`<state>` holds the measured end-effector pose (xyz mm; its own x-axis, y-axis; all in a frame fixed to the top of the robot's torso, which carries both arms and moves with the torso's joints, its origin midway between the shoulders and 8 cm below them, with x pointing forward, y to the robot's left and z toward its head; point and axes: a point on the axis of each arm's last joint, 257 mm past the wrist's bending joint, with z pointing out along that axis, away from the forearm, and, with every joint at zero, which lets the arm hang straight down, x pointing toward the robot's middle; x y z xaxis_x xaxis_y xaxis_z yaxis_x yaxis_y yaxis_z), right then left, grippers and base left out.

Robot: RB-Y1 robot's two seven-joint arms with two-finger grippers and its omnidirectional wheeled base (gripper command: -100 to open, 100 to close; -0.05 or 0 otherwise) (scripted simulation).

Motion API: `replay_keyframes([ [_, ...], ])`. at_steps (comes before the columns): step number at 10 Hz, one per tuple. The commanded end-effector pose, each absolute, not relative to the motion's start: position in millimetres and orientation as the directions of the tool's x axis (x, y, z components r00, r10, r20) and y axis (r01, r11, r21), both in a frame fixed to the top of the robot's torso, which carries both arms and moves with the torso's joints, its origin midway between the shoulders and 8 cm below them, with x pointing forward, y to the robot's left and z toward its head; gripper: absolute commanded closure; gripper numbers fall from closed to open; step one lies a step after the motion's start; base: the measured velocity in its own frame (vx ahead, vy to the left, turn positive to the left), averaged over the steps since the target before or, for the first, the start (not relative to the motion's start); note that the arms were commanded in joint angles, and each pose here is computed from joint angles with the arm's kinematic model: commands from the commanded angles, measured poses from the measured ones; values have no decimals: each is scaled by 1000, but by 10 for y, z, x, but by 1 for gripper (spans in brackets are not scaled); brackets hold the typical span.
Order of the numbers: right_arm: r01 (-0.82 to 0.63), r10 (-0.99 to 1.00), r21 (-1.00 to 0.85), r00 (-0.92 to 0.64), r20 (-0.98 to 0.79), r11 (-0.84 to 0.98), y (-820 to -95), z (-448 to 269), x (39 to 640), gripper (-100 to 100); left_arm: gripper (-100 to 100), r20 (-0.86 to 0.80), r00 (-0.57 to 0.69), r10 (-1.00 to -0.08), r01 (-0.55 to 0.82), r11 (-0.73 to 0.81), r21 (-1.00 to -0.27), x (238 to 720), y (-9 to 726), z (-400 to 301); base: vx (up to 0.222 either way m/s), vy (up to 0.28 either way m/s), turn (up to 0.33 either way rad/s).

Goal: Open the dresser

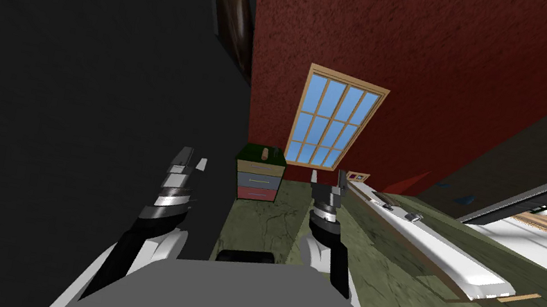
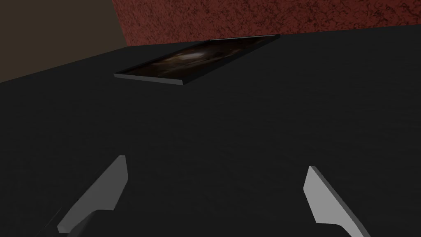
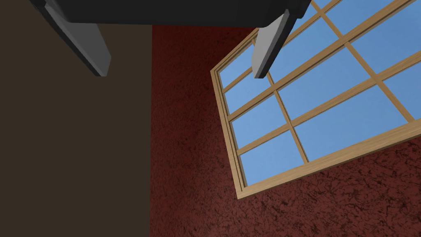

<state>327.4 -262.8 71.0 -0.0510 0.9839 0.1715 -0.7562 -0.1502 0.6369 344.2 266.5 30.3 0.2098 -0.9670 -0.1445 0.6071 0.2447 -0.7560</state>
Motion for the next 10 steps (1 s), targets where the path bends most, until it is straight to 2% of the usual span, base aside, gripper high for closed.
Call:
replay_keyframes([
  [1, -756, 984, 637, -51, 171, -150, -2628, 710, 3274, 0, 0, -145, 210, -967, 607, 245, -756, 3442, 2665, 303, 0, 0, 0],
  [9, -756, 984, 637, -51, 171, -150, -2628, 711, 3273, 0, 0, -144, 210, -967, 607, 245, -756, 3441, 2664, 305, 0, 0, 0],
  [10, -756, 984, 637, -51, 171, -150, -2628, 711, 3273, 0, -100, -183, 186, -965, 605, 259, -753, 3469, 2612, 232, 39, -9, -16],
])
